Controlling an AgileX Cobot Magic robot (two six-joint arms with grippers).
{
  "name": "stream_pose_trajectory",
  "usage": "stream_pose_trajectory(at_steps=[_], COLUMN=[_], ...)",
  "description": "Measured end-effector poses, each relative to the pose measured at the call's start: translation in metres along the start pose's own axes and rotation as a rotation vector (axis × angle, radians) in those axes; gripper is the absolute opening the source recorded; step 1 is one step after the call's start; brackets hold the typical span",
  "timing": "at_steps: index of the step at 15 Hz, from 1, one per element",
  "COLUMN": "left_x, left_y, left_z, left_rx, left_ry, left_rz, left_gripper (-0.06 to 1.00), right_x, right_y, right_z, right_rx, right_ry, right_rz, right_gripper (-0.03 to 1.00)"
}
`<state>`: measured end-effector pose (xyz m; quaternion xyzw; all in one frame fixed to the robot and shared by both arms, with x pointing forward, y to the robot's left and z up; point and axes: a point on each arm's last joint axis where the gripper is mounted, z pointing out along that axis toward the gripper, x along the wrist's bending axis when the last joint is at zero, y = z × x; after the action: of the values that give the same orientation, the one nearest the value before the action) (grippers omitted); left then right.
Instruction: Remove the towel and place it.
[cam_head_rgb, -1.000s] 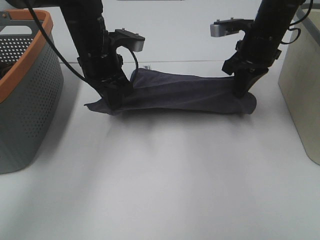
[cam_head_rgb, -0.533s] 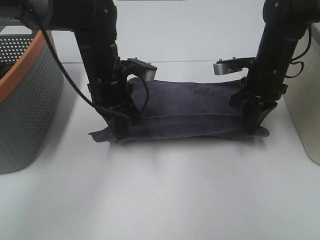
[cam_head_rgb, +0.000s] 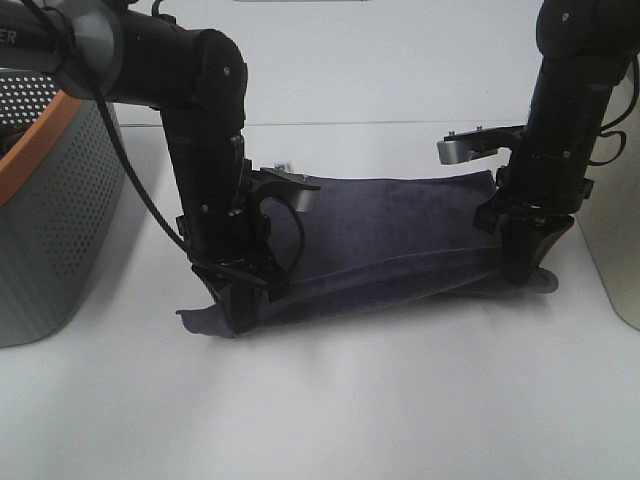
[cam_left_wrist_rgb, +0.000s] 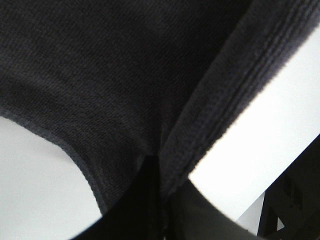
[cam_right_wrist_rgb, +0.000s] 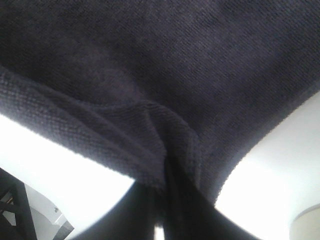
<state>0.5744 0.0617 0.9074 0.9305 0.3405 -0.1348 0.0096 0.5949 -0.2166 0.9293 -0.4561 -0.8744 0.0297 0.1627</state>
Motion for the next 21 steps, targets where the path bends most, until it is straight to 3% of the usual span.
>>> stream_pose_trajectory(at_steps=[1,2,5,7,9,10,11,13,14,16,21], left_x=[0.0,0.0,0.001,0.001,0.001,0.001,0.001,0.001,0.001,0.0,-0.008], left_y=[0.0,0.0,-0.001,-0.001,-0.001,-0.001,-0.001,-0.001,-0.001,-0.002,-0.008], left_z=[0.0,0.0,0.0,0.0,0.0,0.0,0.0,0.0,0.0,-0.004,-0.079], left_rx=[0.001,0.003,0.009,0.012,0.014,0.014,0.014,0.014,0.014,0.005,-0.169], left_ry=[-0.001,0.0,0.006,0.009,0.01,0.011,0.011,0.012,0.012,0.019,0.173], left_rz=[-0.005,-0.004,-0.001,0.0,-0.013,-0.031,-0.042,-0.086,-0.108,-0.141,-0.156], left_gripper=[0.0,0.0,0.0,0.02,0.14,0.27,0.33,0.64,0.72,0.76,0.76], right_x=[0.0,0.0,-0.002,-0.001,0.002,0.004,0.006,0.011,0.014,0.02,0.049], right_y=[0.0,-0.001,-0.002,-0.002,-0.006,-0.008,-0.01,-0.014,-0.017,-0.024,-0.061], right_z=[0.001,0.001,0.001,-0.001,-0.011,-0.018,-0.024,-0.035,-0.042,-0.057,-0.118], right_rx=[0.003,0.008,0.013,0.008,-0.02,-0.038,-0.057,-0.093,-0.116,-0.163,-0.375], right_ry=[0.0,-0.003,-0.017,-0.025,-0.038,-0.044,-0.048,-0.05,-0.053,-0.065,-0.092], right_rz=[0.001,0.012,0.114,0.179,0.207,0.218,0.228,0.238,0.239,0.25,0.376], right_gripper=[0.0,0.08,0.49,0.64,0.68,0.68,0.69,0.69,0.69,0.69,0.75])
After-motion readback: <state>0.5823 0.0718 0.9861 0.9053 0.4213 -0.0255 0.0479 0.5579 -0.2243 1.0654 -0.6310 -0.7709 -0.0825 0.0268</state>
